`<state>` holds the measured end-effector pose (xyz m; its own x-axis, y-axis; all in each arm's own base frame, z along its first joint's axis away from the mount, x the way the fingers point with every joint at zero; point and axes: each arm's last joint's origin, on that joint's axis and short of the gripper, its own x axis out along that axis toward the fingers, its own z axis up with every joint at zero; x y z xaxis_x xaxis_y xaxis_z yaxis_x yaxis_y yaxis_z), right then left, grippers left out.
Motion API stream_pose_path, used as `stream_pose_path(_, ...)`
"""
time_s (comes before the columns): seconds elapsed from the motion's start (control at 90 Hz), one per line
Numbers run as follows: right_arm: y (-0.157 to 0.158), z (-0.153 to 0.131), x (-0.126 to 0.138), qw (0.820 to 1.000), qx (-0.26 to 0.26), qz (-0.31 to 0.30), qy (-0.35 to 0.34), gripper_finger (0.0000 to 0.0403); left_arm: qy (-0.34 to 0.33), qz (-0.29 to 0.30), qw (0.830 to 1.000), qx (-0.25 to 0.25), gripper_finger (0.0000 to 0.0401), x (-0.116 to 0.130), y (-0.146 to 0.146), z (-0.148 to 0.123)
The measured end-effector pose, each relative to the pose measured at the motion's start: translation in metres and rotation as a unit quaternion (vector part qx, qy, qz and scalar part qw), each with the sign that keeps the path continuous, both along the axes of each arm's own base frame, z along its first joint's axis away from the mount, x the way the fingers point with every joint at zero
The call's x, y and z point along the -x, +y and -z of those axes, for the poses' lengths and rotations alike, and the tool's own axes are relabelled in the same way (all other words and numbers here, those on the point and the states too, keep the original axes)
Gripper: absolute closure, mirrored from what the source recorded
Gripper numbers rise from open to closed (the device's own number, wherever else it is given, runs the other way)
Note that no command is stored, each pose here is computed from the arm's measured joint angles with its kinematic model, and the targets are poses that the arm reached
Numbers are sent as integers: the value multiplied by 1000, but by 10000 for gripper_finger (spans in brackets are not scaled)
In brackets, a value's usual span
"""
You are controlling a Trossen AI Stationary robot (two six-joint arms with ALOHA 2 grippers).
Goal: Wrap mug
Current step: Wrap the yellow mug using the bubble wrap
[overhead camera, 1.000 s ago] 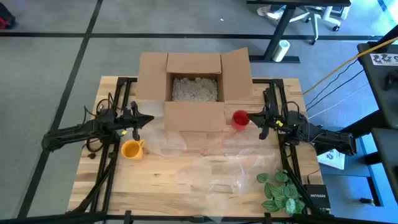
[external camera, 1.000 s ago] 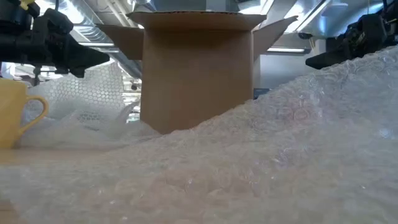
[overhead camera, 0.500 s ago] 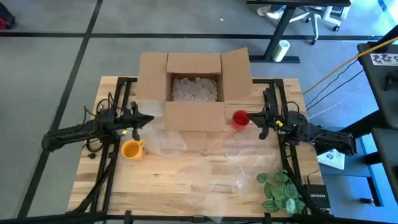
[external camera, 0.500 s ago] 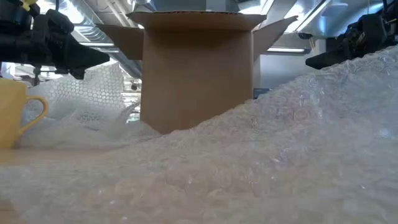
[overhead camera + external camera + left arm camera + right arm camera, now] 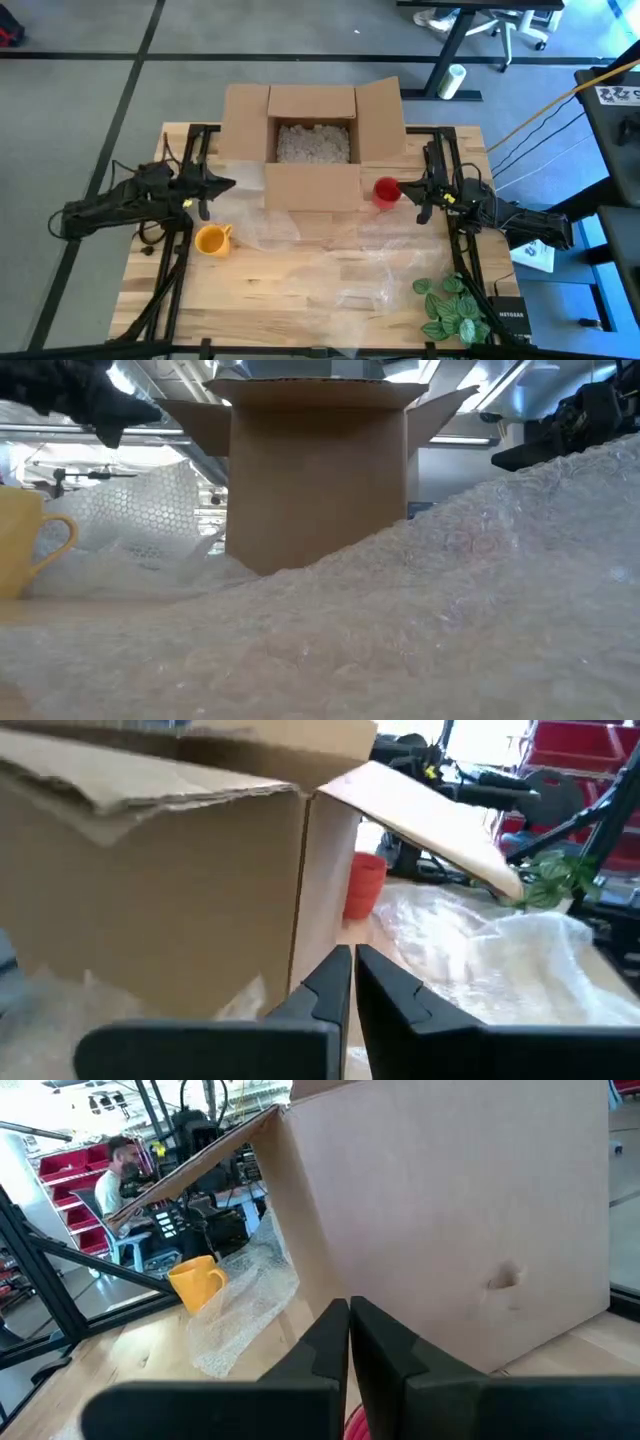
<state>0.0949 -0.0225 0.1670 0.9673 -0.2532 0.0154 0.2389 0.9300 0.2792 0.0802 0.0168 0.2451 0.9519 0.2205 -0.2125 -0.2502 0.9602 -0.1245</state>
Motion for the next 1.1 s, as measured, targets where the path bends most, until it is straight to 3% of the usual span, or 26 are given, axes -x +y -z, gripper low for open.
stream_pose_path(0.222, 0, 0, 0, 1000, 0, 0, 0, 402, 91, 77, 992, 30, 401, -21, -13, -36)
stream_pose_path(0.367, 0, 0, 0, 1000, 0, 0, 0, 402, 151, 64, 986, 18, 401, -30, -23, -58)
stream_pose_path(0.611, 0, 0, 0, 1000, 0, 0, 0, 402, 228, 66, 970, 55, 401, -48, -44, -67)
stream_pose_path(0.8, 0, 0, 0, 1000, 0, 0, 0, 402, 326, 43, 941, 81, 401, -55, -54, -60)
stream_pose_path(0.922, 0, 0, 0, 1000, 0, 0, 0, 402, 396, 14, 913, 99, 401, -53, -57, -51)
stream_pose_path(1.1, 0, 0, 0, 1000, 0, 0, 0, 402, 441, -19, 888, 128, 401, -49, -56, -44)
